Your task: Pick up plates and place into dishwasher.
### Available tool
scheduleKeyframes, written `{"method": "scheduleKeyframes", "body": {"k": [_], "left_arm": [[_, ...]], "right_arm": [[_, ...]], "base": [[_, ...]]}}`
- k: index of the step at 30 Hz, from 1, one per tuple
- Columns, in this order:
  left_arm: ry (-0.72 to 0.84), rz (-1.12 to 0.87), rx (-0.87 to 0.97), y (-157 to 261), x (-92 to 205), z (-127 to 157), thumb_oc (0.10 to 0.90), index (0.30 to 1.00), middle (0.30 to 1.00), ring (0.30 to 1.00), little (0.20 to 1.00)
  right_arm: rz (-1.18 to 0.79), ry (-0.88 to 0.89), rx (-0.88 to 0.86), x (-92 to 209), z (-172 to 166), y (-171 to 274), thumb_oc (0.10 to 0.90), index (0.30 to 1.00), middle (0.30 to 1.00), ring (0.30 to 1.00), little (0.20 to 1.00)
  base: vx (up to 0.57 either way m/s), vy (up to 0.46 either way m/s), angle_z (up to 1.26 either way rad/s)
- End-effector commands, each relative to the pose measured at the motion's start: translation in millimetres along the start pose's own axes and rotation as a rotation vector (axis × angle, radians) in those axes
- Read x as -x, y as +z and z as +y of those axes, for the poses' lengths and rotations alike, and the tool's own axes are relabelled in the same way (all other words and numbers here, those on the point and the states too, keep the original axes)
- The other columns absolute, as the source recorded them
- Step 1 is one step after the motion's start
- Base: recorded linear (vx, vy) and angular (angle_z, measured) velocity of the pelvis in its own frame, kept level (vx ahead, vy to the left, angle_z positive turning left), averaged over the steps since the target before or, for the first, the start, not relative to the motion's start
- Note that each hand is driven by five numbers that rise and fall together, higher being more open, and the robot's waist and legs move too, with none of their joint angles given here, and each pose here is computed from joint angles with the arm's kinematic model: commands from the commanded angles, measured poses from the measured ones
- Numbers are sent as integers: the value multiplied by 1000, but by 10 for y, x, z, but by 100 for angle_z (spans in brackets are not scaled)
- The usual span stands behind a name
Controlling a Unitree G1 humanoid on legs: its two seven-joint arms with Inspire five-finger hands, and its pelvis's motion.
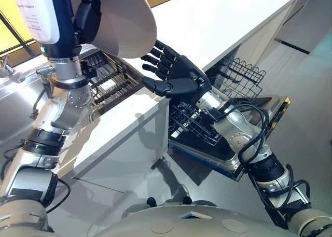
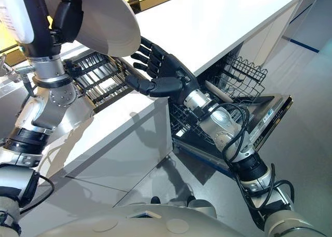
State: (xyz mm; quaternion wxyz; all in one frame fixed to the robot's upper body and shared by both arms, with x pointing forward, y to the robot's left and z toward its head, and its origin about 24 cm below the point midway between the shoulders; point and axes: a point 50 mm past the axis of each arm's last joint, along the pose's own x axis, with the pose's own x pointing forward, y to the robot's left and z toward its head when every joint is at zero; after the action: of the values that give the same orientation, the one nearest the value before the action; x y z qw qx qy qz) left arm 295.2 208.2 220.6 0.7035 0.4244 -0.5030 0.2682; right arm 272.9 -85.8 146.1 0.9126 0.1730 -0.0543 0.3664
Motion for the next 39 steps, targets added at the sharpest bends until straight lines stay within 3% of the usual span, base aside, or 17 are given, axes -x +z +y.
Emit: {"method": "scheduleKeyframes", "body": {"k": [1, 15, 16, 17, 18, 20, 27, 28, 29, 30, 32, 39], "left_arm": [[31, -100, 22, 99, -183, -64, 100, 300, 300, 300, 200], [-68, -101, 126, 267, 75, -163, 100, 300, 300, 300, 200], [-74, -99, 132, 282, 89, -174, 100, 300, 300, 300, 200], [-78, -99, 134, 284, 94, -177, 100, 300, 300, 300, 200], [-86, -101, 141, 295, 110, -189, 100, 300, 300, 300, 200], [-98, -101, 150, 298, 131, -194, 100, 300, 300, 300, 200], [-108, -80, 173, 284, 229, -153, 100, 300, 300, 300, 200], [-103, -74, 179, 276, 227, -139, 196, 382, 382, 382, 296], [-94, -62, 198, 268, 224, -116, 424, 578, 578, 578, 524], [-93, -61, 199, 267, 224, -114, 451, 601, 601, 601, 551], [-93, -57, 214, 271, 222, -104, 800, 900, 900, 900, 900], [-96, -16, 265, 239, 154, -14, 800, 900, 900, 900, 900]], "right_arm": [[-364, 168, 25, -221, 351, 603, 800, 900, 900, 900, 900], [-542, 29, 13, -135, 293, 782, 800, 900, 900, 900, 900], [-552, 15, 17, -129, 284, 787, 550, 686, 686, 686, 650], [-555, 10, 17, -125, 276, 789, 438, 589, 589, 589, 538], [-570, -10, 16, -116, 255, 803, 188, 375, 375, 375, 288], [-596, -42, 16, -89, 214, 831, 100, 300, 300, 300, 200], [-658, -148, 91, 57, 65, 898, 100, 300, 300, 300, 200], [-660, -163, 98, 75, 41, 902, 100, 300, 300, 300, 200], [-659, -178, 101, 96, 5, 906, 100, 300, 300, 300, 200], [-659, -180, 102, 97, 2, 907, 100, 300, 300, 300, 200], [-667, -209, 121, 125, -32, 910, 100, 300, 300, 300, 200], [-694, -319, 247, 219, -135, 975, 100, 300, 300, 300, 200]], "base": [[0, 0, 0], [0, 0, 0], [-2, 9, 3], [1, 10, 5], [1, 9, 5], [1, 4, 2], [-1, 9, 2], [-8, 18, 5], [-5, 9, 6], [-7, 5, 11], [-7, -2, 11], [-28, -3, 14]]}}
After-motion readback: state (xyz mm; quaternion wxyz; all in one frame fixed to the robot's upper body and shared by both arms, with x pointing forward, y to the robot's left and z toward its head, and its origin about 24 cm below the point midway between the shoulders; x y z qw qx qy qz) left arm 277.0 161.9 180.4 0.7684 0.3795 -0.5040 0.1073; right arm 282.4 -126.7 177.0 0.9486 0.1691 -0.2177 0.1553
